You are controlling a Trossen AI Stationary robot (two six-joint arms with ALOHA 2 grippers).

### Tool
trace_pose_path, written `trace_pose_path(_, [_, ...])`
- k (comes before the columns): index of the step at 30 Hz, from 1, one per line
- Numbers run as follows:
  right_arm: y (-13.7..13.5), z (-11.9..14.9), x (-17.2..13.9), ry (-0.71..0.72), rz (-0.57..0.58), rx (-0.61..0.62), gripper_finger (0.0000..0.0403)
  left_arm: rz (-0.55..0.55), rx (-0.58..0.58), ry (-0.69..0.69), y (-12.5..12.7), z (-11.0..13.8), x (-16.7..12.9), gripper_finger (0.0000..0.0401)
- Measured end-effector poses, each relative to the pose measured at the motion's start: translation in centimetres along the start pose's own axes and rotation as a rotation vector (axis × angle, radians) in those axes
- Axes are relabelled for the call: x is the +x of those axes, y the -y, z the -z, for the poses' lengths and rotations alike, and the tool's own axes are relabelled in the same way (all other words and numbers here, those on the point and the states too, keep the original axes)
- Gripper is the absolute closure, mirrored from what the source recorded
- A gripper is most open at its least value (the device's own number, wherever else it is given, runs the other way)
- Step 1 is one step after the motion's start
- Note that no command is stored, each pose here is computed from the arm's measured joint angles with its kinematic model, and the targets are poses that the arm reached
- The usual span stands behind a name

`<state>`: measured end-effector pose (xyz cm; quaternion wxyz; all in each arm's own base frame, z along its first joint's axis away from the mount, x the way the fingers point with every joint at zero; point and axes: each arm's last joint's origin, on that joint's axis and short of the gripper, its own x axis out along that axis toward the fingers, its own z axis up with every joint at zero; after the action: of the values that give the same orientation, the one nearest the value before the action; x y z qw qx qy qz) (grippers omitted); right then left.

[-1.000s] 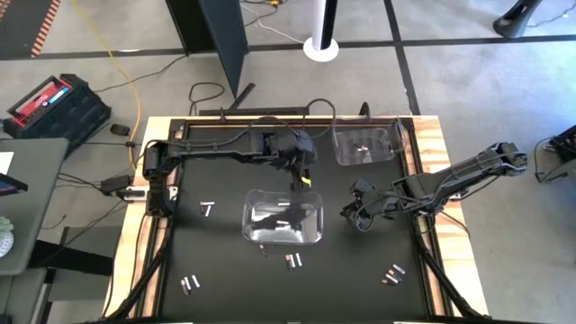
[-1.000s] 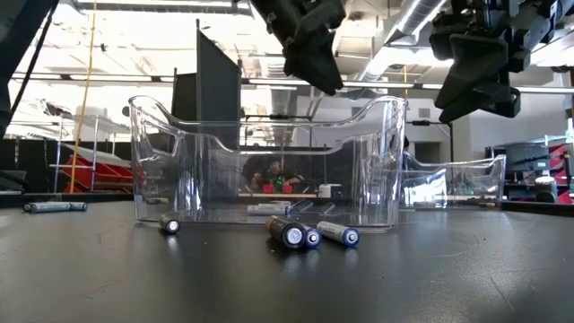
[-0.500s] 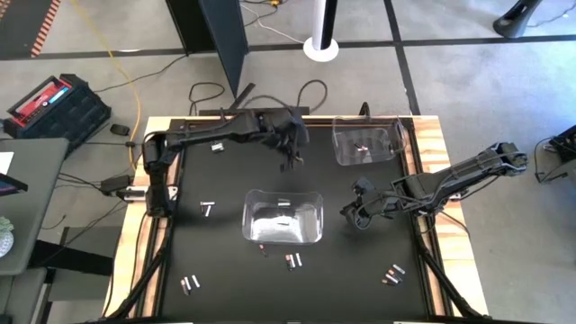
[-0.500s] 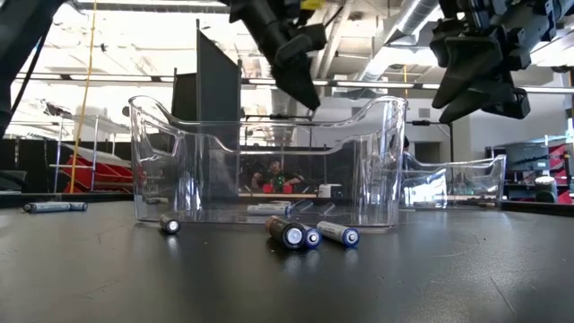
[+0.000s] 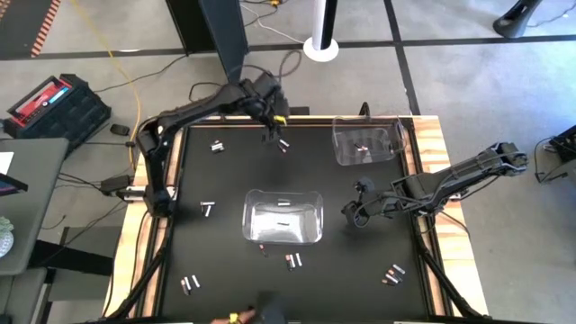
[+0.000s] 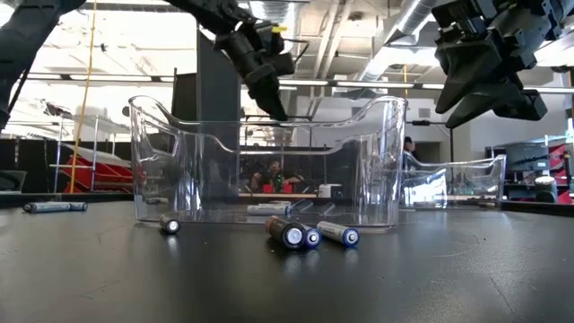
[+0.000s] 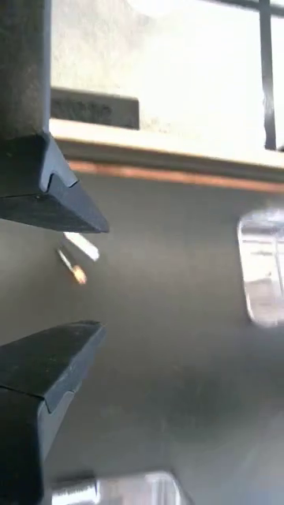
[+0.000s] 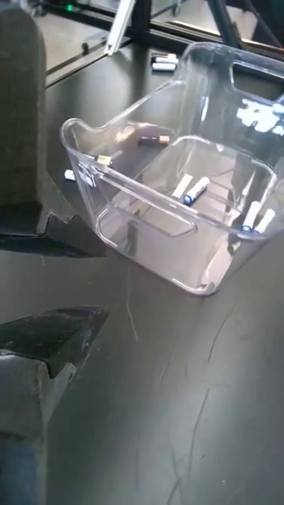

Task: Sort batteries
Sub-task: Put the white battery into the bottom transparent bin

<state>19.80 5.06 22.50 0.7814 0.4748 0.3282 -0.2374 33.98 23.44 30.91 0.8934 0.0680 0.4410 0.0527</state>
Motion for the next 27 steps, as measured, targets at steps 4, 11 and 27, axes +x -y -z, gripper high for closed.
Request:
trace_pose_path(4, [0.2, 0.0, 0.0, 0.011, 0.022, 0.031, 0.0275, -0.036, 0.042, -0.013, -2.1, 1.4, -0.6, 0.0214])
trace_pose_path(11, [0.4, -0.1, 0.0, 0.047, 0.049, 0.093, 0.0275, -0.106, 0.035, -0.041, -6.0, 4.4, -2.1, 0.0226])
trace_pose_path(27, [1.0, -2.0, 0.4, 0.119, 0.085, 0.111, 0.0275, -0.018, 0.076, 0.059, -4.9, 3.2, -1.7, 0.0235])
